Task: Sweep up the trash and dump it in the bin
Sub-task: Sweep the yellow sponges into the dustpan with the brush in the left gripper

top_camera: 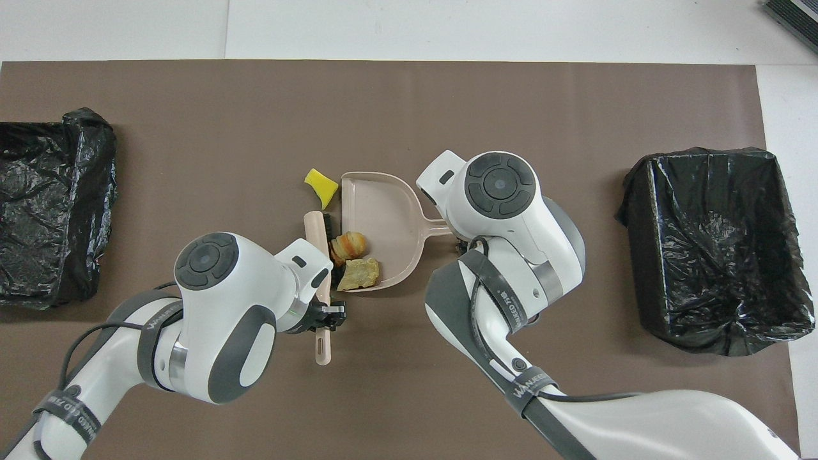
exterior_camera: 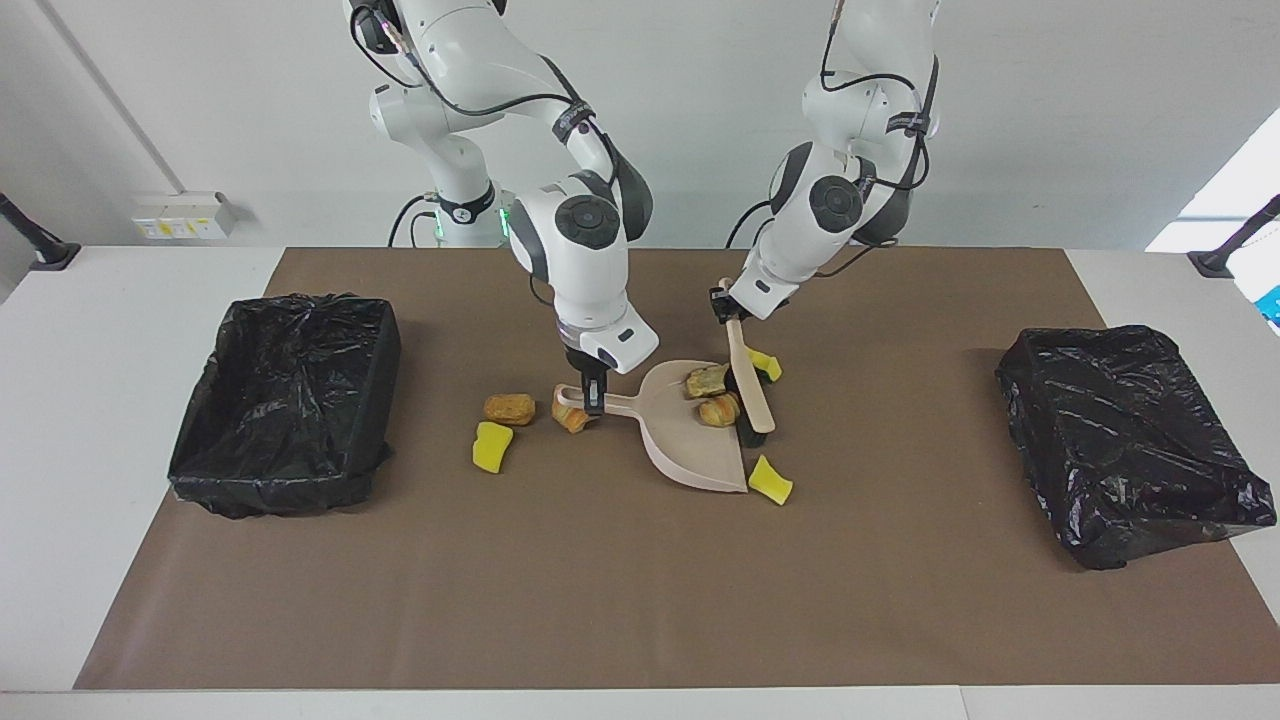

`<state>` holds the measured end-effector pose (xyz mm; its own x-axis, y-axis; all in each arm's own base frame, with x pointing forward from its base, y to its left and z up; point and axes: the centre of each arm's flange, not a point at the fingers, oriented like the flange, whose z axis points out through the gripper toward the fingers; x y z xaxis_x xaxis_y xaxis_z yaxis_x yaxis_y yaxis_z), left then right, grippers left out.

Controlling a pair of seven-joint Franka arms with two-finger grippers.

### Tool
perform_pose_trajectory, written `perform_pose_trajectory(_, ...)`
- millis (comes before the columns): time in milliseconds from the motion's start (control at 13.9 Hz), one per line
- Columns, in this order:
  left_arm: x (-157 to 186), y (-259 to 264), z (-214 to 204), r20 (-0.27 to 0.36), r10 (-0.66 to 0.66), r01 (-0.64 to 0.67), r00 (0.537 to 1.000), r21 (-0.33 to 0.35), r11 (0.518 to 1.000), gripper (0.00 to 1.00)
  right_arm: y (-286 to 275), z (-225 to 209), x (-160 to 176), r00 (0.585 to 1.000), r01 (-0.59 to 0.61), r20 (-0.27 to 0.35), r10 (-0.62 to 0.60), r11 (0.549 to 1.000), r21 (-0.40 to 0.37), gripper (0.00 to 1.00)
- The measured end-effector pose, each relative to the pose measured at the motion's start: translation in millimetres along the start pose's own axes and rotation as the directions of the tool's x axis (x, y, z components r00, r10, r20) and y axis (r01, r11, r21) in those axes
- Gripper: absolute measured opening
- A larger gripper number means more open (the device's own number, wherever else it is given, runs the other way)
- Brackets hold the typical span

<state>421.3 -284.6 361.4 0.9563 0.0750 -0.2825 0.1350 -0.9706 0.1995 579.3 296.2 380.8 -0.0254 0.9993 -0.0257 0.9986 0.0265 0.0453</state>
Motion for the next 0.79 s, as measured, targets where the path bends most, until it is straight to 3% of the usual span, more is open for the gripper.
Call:
perform_pose_trajectory(289, 23.6, -31.2, -51.6, 0.019, -0.086, 0.086, 0.996, -0.036, 0.996, 0.26, 1.8, 0.8, -4.4, 1.0, 0.022, -0.004, -0.021, 1.0, 0.004, 0.33)
perform_pose_trajectory(505, 31.7, -88.7, -101.2, 0.079, -0.266, 0.27, 0.961, -0.049, 0.961, 0.26, 3.9, 1.5, -9.4, 0.999, 0.047, -0.005, -0.047, 0.999, 0.006, 0.33)
perform_pose_trajectory(650, 20.1, -106.8, -101.9, 0.112, -0.404, 0.409, 0.908, -0.026, 0.912, 0.26, 3.9, 1.5, -9.4, 0.999, 0.048, -0.005, -0.048, 0.999, 0.006, 0.33)
perform_pose_trajectory(794, 0.4, -98.2, -71.4, 0.12, -0.461, 0.463, 0.879, 0.019, 0.886, 0.26, 3.8, 1.5, -9.3, 0.999, 0.049, -0.005, -0.048, 0.999, 0.006, 0.33)
